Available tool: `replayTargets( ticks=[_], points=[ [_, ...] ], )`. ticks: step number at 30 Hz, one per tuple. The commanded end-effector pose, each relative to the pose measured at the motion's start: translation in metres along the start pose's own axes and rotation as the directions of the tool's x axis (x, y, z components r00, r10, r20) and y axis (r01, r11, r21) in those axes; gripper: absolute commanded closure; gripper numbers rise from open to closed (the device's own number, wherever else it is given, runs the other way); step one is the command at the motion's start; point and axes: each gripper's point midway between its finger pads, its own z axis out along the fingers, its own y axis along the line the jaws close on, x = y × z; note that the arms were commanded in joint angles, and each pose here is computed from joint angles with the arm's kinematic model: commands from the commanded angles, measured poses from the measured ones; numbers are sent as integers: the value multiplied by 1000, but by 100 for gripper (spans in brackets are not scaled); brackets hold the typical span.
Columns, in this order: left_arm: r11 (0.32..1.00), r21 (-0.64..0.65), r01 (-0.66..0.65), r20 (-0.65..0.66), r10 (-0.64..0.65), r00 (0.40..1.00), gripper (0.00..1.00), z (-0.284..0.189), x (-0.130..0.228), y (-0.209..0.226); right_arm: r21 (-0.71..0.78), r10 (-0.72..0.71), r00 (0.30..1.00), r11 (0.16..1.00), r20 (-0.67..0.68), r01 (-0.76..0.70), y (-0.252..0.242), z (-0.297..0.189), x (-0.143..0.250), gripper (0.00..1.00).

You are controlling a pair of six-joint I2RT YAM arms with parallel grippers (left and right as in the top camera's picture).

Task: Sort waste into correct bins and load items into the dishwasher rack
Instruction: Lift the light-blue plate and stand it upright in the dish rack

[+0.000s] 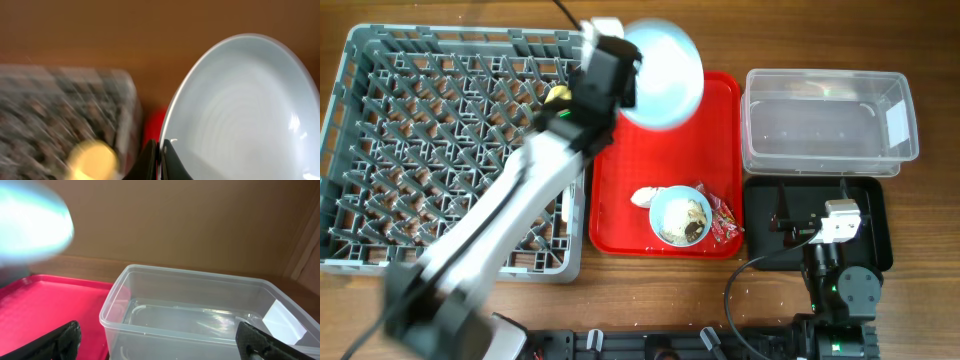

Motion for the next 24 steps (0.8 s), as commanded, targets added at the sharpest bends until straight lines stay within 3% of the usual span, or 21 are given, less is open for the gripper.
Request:
replayTargets(
  ticks=[1, 4, 8, 10, 18, 20, 24],
  points=[
    [958, -257, -127, 230, 189, 955, 96, -88, -86, 73, 1, -2, 1000, 1000, 7, 2, -1, 0, -1, 0],
    [878, -394, -270, 157, 353, 922, 96, -100, -95, 122, 1, -2, 1000, 1000, 7, 2, -1, 0, -1, 0],
    [727, -582, -364, -91, 387, 918, 96, -79, -73, 200, 1, -2, 1000, 1000, 7, 2, -1, 0, -1, 0],
    [650, -578, -493, -240, 443, 864, 96, -57, -59, 222, 1, -2, 1000, 1000, 7, 2, -1, 0, -1, 0],
    [601, -497, -626, -388, 492, 780, 96, 19, -20, 213, 1, -2, 1000, 1000, 7, 2, -1, 0, -1, 0],
    [500, -475, -724, -481, 542, 689, 96, 39, -12, 218, 1, -2, 1000, 1000, 7, 2, -1, 0, -1, 0],
    [419, -446, -791, -511, 606, 609, 96, 52, -17, 214, 1, -2, 1000, 1000, 7, 2, -1, 0, -1, 0]
  ],
)
